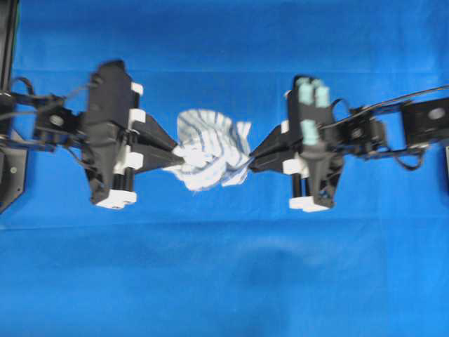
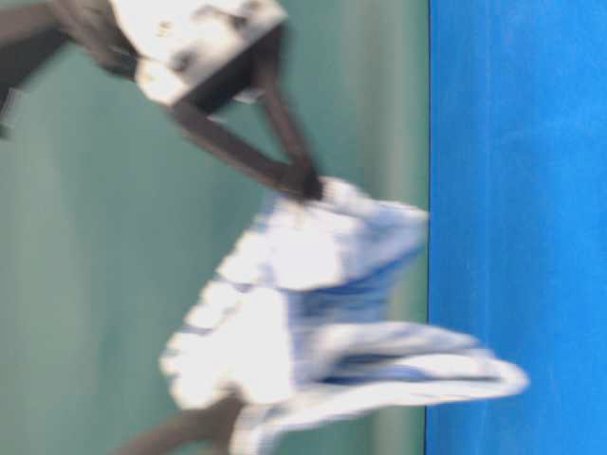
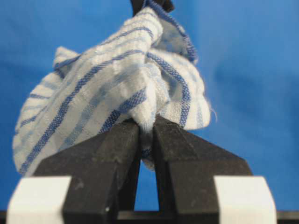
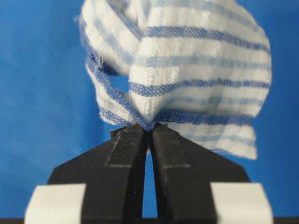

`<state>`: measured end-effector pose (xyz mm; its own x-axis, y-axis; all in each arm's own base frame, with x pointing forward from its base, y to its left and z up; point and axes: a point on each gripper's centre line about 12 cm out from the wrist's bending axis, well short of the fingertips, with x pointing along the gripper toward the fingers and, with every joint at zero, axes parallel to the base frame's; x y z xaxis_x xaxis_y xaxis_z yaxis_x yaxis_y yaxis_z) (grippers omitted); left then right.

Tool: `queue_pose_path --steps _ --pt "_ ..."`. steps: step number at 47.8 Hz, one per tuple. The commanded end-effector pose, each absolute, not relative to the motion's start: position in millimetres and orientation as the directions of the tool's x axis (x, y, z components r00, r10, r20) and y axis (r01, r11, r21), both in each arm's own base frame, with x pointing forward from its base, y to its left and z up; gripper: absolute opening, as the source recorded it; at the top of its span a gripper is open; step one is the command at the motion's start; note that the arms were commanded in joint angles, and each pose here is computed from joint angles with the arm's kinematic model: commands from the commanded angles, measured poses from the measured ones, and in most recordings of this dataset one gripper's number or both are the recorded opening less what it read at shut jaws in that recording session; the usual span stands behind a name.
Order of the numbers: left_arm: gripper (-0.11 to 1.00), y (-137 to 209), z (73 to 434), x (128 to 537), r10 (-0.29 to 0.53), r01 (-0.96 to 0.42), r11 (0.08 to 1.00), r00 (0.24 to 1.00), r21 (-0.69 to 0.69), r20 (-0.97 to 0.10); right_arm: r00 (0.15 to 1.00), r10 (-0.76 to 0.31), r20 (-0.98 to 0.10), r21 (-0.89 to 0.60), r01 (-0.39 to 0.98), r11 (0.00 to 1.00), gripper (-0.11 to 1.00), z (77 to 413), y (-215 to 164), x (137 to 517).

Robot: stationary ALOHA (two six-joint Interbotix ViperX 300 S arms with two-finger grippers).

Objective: Lift the towel with both arms.
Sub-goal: 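Move both grippers inward toward the striped towel's left and right edges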

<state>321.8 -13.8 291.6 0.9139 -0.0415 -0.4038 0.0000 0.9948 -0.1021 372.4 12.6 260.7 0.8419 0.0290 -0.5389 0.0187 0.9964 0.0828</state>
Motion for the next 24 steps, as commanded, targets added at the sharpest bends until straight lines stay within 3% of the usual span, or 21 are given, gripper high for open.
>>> queue_pose_path --steps 1,24 --pt "0.04 -15 331 319 -0.046 0.019 0.996 0.942 -0.085 -0.333 0.882 0.025 -0.471 0.084 0.017 0.996 0.04 301 10 365" --pt "0.04 -9 428 323 -0.033 0.035 0.999 0.967 0.004 -0.253 0.925 -0.013 -0.379 0.039 0.030 0.999 0.04 415 1 329"
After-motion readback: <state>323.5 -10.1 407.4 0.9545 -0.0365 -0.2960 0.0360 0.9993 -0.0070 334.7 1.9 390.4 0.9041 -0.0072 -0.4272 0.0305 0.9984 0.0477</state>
